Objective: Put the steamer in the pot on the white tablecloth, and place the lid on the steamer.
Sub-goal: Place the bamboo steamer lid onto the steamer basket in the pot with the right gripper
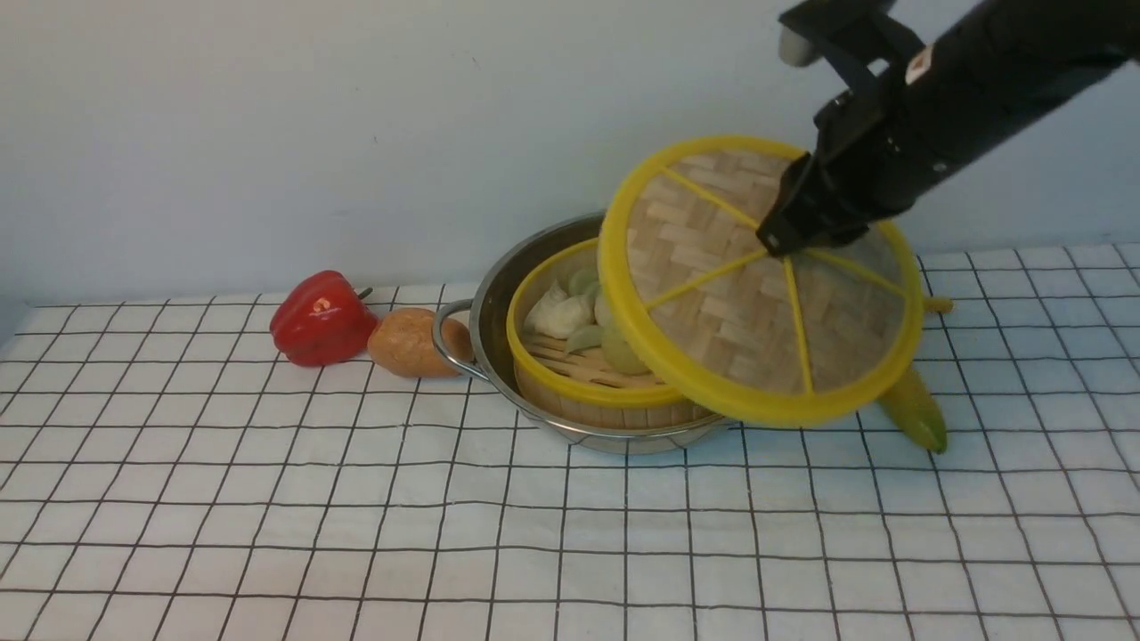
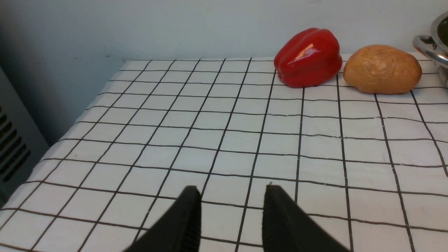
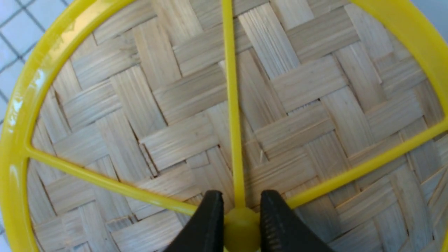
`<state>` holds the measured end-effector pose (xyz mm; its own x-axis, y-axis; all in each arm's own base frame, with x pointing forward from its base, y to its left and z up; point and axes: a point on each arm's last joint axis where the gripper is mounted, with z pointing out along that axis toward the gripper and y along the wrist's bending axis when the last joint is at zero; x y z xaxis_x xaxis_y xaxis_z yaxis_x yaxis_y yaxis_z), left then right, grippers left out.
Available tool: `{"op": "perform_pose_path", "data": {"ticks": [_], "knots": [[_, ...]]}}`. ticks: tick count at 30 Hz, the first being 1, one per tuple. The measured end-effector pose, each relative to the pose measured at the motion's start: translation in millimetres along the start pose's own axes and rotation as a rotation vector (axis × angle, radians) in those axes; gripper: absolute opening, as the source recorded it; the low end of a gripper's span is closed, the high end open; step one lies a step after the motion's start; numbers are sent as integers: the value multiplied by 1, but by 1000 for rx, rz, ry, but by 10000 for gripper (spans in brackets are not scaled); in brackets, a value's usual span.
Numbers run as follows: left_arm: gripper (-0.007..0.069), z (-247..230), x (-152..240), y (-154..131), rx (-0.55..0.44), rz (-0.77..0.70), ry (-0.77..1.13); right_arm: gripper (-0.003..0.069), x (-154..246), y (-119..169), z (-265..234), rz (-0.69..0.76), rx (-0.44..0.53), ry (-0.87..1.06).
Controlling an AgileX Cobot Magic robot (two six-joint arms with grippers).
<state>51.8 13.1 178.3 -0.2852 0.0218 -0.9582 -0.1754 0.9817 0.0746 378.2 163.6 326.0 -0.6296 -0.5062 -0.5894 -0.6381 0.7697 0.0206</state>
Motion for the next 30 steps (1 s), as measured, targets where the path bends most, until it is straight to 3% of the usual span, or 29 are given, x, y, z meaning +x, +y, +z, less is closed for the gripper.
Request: {"op": "perform_pose_path", "data": {"ticks": [14,30], "knots": [[243,0,0,0,0,0,0,148,-45,-2,87,-168,-57,53],[243,0,0,0,0,0,0,148,-41,-3,131,-278,-76,72]]}}
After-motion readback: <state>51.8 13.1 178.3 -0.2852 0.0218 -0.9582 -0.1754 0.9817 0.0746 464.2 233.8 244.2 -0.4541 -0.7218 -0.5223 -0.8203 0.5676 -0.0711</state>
